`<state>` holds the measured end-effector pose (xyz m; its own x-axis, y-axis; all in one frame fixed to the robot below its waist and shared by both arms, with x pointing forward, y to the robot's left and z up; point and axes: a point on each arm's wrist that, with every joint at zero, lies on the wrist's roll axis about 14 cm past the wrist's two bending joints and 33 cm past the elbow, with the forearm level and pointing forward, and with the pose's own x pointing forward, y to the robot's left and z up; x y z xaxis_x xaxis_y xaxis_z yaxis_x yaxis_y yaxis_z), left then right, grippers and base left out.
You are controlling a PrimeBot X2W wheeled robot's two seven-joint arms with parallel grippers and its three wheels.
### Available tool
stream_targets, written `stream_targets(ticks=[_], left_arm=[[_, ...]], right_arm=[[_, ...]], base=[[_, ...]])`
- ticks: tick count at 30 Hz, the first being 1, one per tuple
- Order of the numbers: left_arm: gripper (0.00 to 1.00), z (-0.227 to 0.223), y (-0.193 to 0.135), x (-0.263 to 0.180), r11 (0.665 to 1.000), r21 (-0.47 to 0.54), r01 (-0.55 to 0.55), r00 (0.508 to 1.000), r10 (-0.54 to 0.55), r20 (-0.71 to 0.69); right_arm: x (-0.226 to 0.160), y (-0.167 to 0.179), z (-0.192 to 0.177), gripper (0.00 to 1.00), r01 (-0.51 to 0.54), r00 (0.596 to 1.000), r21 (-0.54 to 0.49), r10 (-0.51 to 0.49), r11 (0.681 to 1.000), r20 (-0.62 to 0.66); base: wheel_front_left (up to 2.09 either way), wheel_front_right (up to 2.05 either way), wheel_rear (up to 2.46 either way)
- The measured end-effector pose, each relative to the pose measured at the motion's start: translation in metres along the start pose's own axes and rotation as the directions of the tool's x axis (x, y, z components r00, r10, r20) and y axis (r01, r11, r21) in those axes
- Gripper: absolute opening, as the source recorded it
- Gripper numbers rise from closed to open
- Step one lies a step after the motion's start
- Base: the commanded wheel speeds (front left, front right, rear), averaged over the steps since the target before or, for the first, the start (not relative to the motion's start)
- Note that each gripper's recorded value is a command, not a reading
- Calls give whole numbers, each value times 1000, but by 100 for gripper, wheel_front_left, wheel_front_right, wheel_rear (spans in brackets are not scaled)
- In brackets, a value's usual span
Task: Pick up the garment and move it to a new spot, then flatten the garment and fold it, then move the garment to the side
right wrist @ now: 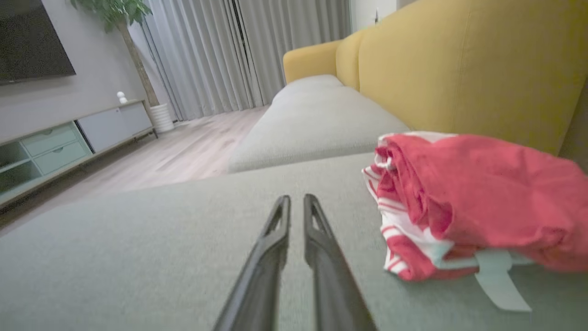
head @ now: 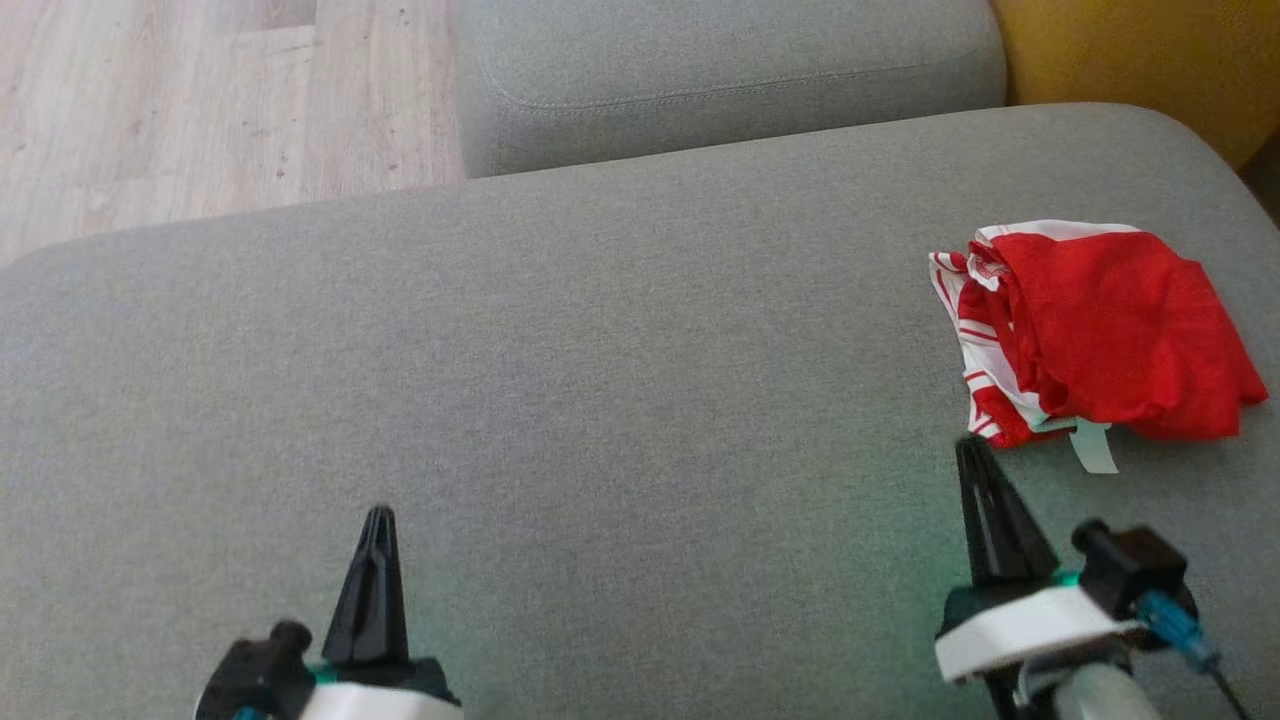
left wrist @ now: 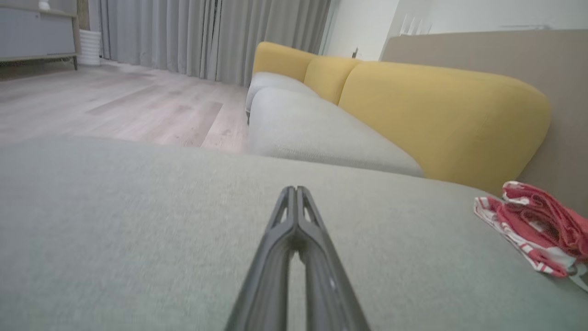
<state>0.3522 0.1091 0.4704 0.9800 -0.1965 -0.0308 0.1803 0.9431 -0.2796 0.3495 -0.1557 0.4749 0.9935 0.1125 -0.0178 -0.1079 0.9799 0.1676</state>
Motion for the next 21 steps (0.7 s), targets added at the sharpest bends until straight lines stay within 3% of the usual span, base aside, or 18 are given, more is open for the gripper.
stream_targets(ticks=[21], left_arm=[[0,-10,18,-6,974,-210,-89,995,78,-58]], right_arm=[[-4,-11,-10,0,73,997,232,-65,970,-42]], base=[[0,0,0]])
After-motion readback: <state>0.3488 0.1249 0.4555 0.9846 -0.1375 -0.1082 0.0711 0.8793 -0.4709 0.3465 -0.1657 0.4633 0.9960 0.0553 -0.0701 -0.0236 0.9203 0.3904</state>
